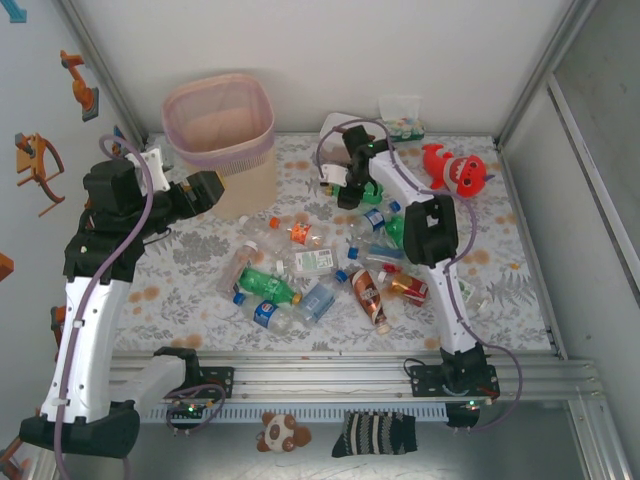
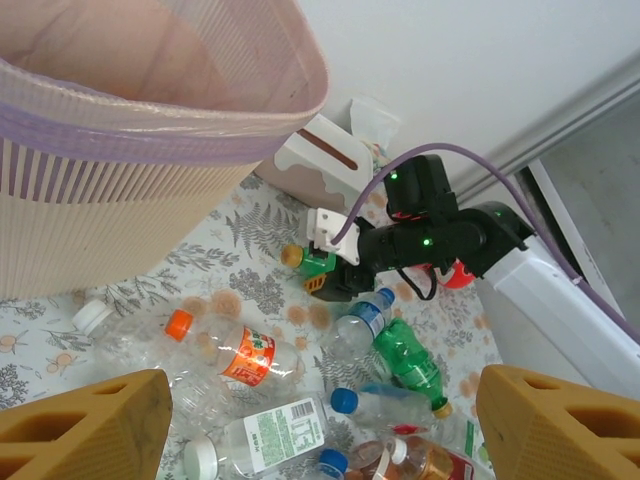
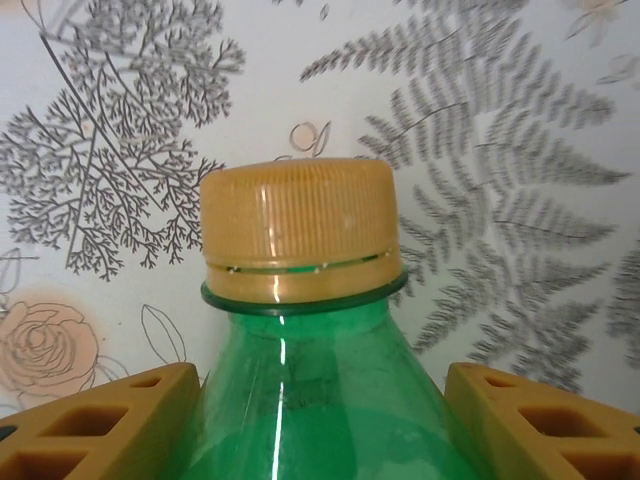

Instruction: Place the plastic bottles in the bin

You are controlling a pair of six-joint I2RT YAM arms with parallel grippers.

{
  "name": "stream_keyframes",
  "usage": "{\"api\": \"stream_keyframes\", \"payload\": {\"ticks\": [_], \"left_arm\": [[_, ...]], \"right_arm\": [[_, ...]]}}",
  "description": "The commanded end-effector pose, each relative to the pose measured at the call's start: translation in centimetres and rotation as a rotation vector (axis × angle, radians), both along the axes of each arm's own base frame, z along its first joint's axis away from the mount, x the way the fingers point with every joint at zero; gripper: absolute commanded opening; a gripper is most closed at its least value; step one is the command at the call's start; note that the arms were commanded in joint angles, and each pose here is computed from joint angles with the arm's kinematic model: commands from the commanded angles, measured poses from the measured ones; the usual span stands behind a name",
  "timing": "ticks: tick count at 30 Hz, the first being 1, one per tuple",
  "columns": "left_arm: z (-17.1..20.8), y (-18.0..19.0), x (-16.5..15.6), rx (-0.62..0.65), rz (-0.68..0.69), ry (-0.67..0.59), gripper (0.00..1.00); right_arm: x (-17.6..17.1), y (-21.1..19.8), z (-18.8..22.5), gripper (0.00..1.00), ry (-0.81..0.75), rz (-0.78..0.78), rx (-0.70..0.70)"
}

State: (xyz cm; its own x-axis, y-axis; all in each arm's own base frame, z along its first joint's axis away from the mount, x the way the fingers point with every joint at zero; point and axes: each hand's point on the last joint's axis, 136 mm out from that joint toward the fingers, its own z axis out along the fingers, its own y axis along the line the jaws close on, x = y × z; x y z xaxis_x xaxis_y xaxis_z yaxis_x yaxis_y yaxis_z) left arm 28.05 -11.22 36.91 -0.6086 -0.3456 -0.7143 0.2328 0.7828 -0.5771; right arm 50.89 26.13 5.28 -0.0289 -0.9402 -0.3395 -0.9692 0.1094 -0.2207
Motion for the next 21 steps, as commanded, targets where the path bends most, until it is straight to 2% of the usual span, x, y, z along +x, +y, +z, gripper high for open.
{"api": "stream_keyframes", "payload": {"ticks": [1,11,21], "left_arm": [[1.3,-0.5,-0.4,-0.022,-0.023,-0.060,0.79],[2.9,-2.4,-0.2,-0.073,-0.097,-0.191,0.79],[5.0,-7.9,-0.9,-0.095,-0.351,-0.365,0.79]], "right_arm": [[-0.3,1.6,7.3,0.56,-0.085,-0.027,0.124],[-2.4,3.6,19.0,0.52,-0.069,-0.267,0.521],[-7.5,5.4,28.6,0.47,0.254,-0.486,1.062]]}}
